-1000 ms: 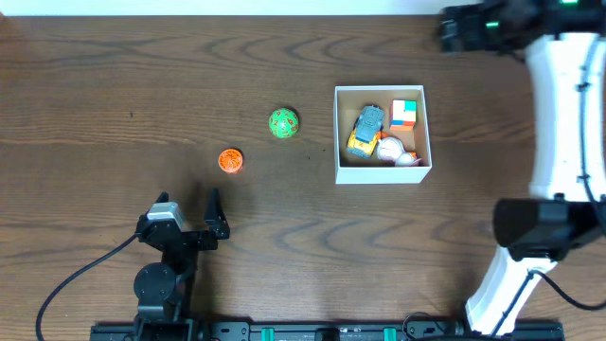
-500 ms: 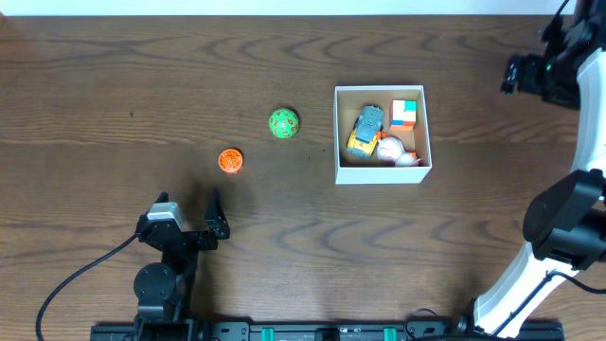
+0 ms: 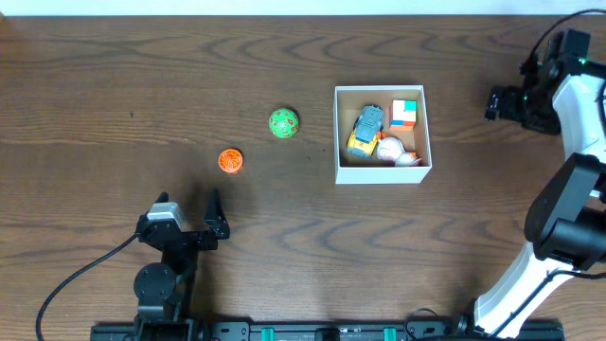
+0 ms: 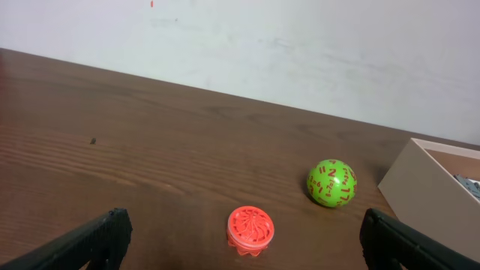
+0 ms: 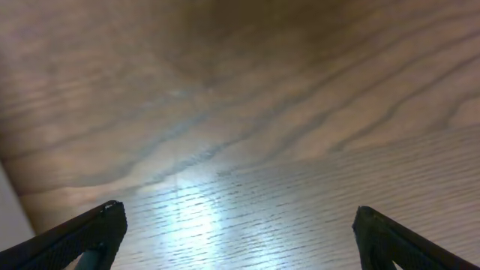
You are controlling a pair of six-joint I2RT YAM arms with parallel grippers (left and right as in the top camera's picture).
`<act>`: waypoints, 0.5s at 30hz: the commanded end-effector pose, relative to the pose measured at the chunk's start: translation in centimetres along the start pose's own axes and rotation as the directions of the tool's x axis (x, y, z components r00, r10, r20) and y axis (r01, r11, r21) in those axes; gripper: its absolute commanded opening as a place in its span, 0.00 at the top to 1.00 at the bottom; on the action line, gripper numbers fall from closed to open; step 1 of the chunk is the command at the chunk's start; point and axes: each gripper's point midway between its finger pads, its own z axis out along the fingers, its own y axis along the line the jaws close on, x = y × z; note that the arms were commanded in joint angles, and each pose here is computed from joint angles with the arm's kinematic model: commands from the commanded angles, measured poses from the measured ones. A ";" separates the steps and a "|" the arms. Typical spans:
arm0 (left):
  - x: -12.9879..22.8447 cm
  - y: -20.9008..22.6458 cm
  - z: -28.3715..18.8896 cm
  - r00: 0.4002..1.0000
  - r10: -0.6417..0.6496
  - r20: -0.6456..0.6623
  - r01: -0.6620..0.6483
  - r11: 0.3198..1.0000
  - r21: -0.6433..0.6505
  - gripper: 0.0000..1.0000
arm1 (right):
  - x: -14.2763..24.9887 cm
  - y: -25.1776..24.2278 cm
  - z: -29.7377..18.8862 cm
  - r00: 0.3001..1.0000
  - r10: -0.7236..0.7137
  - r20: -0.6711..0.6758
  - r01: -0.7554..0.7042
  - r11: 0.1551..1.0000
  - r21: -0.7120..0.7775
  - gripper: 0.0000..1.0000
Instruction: Pack container
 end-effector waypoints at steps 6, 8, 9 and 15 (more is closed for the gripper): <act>1.5 0.6 0.1 0.999 0.008 -0.045 -0.009 1.000 -0.021 0.02 | 2.5 -0.8 1.5 0.997 0.032 -0.071 -0.031 0.999 0.010 0.01; 1.5 0.6 0.1 0.999 0.008 -0.044 -0.009 1.000 -0.022 0.02 | 2.5 -0.8 1.5 0.997 0.032 -0.073 -0.031 0.999 0.010 0.01; 1.5 0.6 0.1 0.999 0.009 -0.043 -0.009 1.000 -0.021 0.02 | 2.5 -0.8 1.5 0.997 0.032 -0.072 -0.031 0.999 0.010 0.01; 1.3 -1.4 0.0 0.999 -0.027 -0.044 0.031 0.995 0.091 0.02 | 2.5 -0.8 1.5 0.997 0.032 -0.073 -0.031 0.999 0.010 0.01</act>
